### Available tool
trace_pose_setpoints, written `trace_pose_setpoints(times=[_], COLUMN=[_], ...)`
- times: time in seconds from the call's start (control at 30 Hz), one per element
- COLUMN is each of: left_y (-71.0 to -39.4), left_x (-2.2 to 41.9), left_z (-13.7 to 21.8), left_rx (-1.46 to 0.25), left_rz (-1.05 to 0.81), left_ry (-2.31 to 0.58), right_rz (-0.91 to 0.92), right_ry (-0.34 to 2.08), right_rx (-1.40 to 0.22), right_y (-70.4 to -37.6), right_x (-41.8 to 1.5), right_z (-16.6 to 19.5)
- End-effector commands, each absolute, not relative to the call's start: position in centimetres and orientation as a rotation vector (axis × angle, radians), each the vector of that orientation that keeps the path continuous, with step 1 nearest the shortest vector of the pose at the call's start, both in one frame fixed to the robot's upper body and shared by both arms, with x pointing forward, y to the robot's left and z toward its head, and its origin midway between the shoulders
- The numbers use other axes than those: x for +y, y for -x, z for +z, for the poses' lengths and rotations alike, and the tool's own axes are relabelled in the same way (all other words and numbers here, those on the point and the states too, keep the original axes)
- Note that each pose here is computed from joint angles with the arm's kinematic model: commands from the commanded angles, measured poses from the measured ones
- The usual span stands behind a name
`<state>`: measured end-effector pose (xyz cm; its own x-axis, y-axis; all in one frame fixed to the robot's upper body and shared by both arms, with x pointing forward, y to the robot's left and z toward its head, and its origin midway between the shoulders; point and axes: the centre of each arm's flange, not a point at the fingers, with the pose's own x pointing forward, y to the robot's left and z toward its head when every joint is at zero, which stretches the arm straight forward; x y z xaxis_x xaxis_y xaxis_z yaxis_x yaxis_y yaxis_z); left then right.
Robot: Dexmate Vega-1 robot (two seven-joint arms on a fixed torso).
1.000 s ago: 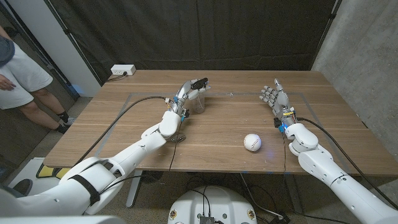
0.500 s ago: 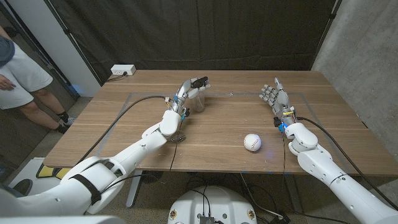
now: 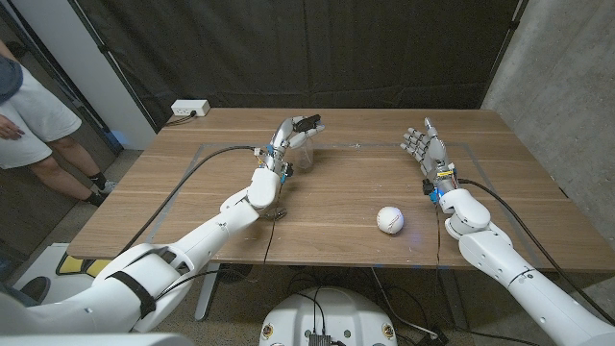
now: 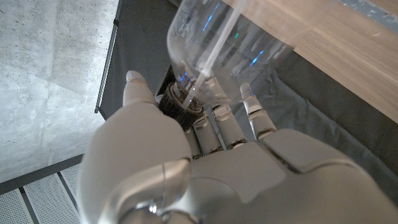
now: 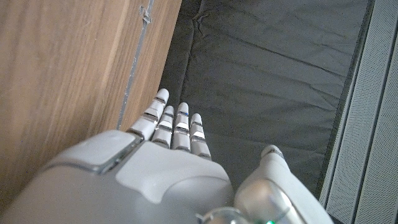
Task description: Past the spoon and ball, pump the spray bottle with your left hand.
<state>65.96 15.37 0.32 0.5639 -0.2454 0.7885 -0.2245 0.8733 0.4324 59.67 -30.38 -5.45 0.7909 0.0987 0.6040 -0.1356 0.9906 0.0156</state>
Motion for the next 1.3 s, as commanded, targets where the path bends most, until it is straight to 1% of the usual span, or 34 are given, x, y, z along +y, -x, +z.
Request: trace_pose_setpoints(times=[0.03,0.63,1.3], left_y=[-65.63,-65.14,-65.02], left_x=[15.40,15.41,15.58], left_z=[0.10,-0.39,-0.51], left_rx=[-0.983,-0.976,-0.957], left_rz=[0.019,0.053,0.046], left_ry=[-0.509,-0.490,-0.487], right_rz=[0.121,0.125,0.124], right_ry=[-0.054,-0.047,-0.044], right_rx=[-0.653,-0.652,-0.658], right_y=[-59.39,-59.13,-58.86], right_x=[-30.54,-30.52,-30.31], right_z=[-5.26,-5.23,-5.10])
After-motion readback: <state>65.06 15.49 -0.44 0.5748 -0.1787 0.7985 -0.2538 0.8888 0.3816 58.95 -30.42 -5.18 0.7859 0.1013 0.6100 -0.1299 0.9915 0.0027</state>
